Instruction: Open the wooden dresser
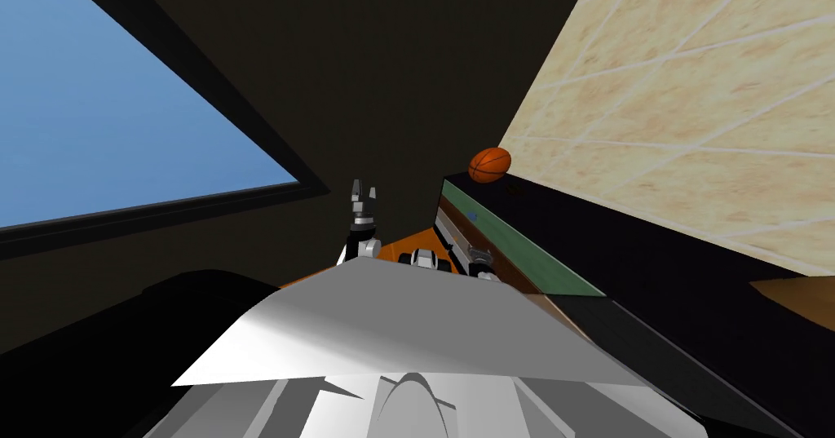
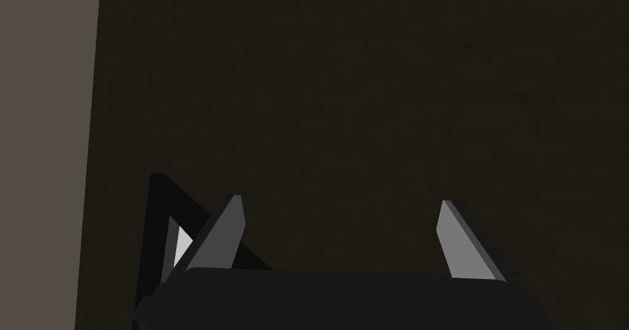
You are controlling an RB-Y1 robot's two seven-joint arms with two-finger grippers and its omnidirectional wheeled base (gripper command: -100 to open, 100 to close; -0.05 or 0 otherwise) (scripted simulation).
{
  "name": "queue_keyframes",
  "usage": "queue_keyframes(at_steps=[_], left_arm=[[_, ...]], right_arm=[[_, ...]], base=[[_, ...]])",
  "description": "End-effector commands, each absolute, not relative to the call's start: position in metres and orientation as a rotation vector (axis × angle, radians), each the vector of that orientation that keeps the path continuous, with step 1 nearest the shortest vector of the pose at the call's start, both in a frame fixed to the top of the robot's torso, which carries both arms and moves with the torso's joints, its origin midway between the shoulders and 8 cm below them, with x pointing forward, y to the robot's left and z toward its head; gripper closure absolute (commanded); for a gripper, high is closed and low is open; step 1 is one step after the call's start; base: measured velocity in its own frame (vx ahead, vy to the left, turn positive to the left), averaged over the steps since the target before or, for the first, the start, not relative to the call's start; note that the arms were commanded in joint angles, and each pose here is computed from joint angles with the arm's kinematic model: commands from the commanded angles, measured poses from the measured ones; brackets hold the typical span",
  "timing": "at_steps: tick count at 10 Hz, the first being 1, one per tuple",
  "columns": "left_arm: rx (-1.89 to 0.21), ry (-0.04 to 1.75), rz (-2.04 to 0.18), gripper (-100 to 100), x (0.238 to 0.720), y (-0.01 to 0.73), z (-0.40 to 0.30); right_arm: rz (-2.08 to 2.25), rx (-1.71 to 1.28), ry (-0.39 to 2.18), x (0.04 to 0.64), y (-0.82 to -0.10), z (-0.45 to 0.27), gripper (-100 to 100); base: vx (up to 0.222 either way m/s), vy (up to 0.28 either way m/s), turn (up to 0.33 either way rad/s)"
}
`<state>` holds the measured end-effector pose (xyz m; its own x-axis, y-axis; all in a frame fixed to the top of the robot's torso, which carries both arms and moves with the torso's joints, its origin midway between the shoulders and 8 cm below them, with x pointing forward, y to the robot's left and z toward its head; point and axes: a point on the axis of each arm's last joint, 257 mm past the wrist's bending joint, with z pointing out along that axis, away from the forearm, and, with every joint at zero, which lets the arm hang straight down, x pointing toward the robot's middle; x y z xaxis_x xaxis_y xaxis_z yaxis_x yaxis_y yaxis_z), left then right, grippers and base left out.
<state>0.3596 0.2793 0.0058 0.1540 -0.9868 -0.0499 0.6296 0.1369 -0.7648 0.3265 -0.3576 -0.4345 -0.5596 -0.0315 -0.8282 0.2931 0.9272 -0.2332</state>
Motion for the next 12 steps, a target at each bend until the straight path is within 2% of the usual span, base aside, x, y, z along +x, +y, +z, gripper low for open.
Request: queue_keyframes(at_steps=[1,12], left_arm=[[-0.683,0.651,-1.297,0,0.360,0.279,0.006],[-0.683,0.651,-1.297,0,0.360,0.279,0.006]], right_arm=[[-0.543,0.114,2.154,0.317,-0.375,-0.443,-100],[-1.045,-0.232,2.210,0.270,-0.445,-0.463,-100]], base=[[0.052,0.075,0.040],[0.070,0.079,0.045]])
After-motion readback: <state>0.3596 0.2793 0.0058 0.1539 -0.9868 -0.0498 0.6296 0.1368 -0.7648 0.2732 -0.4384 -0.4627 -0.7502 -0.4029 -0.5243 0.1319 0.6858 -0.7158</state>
